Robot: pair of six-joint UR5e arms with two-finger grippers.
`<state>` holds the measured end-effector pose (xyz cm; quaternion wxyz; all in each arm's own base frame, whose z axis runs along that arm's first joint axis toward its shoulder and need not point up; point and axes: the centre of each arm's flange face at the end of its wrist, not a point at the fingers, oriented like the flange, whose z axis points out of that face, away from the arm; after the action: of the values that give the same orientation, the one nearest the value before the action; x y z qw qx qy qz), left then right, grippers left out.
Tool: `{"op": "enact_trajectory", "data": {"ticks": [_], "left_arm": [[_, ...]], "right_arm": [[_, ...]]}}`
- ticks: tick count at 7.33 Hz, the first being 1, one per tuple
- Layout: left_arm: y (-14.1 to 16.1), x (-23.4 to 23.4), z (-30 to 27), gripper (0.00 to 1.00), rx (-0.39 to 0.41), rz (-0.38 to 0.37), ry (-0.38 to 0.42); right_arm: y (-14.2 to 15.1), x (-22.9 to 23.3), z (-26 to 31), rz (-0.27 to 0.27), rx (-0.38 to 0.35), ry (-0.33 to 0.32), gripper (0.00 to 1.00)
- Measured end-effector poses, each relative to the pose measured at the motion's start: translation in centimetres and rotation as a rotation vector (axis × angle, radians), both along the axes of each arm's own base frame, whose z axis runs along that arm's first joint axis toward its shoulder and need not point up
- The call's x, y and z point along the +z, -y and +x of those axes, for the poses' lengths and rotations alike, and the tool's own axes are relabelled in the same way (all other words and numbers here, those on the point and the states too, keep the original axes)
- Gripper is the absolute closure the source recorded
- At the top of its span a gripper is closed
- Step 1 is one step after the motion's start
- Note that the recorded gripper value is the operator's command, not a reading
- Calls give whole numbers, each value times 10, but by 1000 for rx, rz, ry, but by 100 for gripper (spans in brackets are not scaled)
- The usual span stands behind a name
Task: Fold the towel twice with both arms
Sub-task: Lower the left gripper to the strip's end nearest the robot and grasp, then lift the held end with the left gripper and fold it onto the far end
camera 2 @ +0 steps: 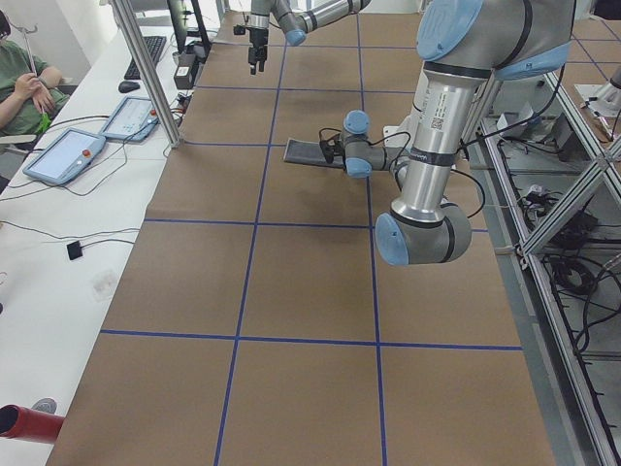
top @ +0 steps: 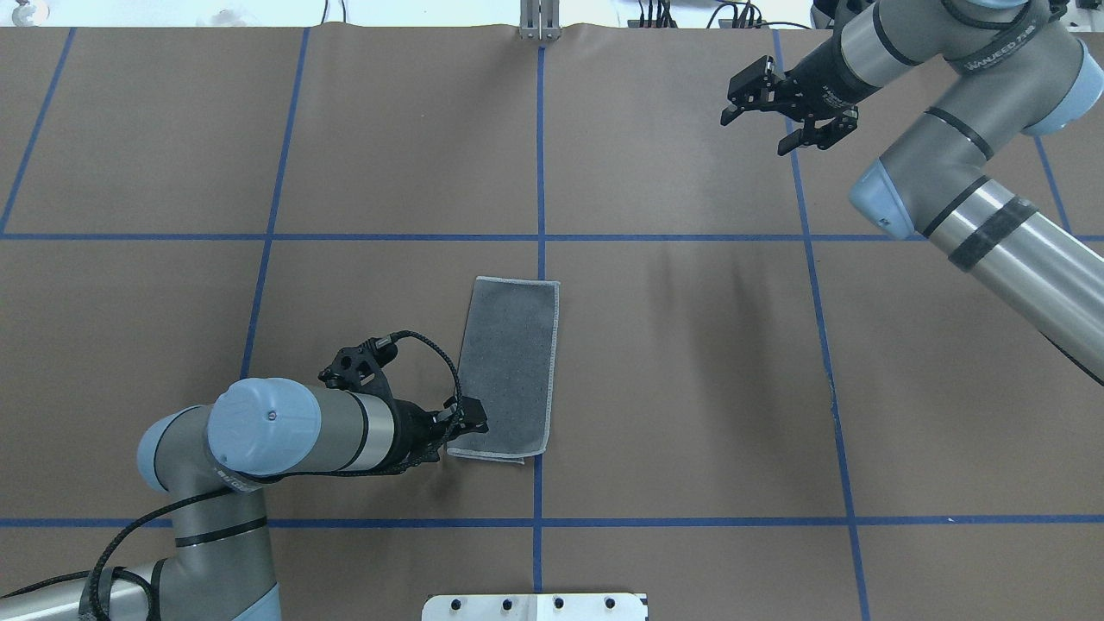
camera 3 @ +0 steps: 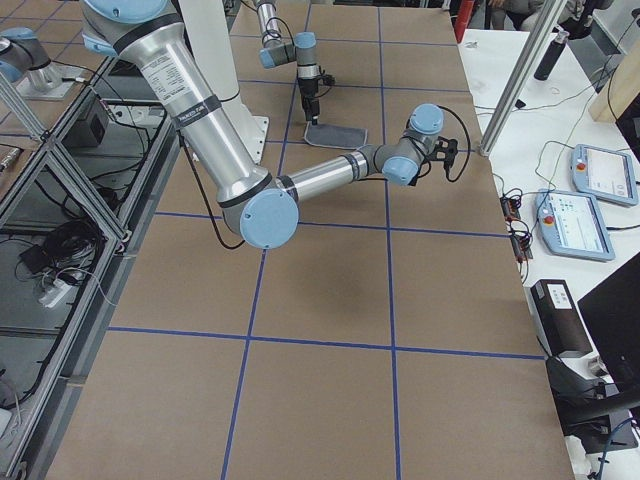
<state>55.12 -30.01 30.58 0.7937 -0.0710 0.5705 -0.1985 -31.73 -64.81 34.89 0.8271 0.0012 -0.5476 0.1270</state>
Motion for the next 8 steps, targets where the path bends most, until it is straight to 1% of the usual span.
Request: {"op": "enact_trajectory", "data": {"ticks": [1,4,5,8], "left_arm": [[0,1,1,48,1,0,1],[0,0,1,89,1,-1,-1],[0,-4,0,100,1,-2,-8],[0,-22,1,100,1,-14,-36]], "right_arm": [[0,0,0,1,1,0,0],[0,1,0,0,1,-1,0],[0,1,0,0,1,-1,0],[0,2,0,-1,3,-2,0]]}}
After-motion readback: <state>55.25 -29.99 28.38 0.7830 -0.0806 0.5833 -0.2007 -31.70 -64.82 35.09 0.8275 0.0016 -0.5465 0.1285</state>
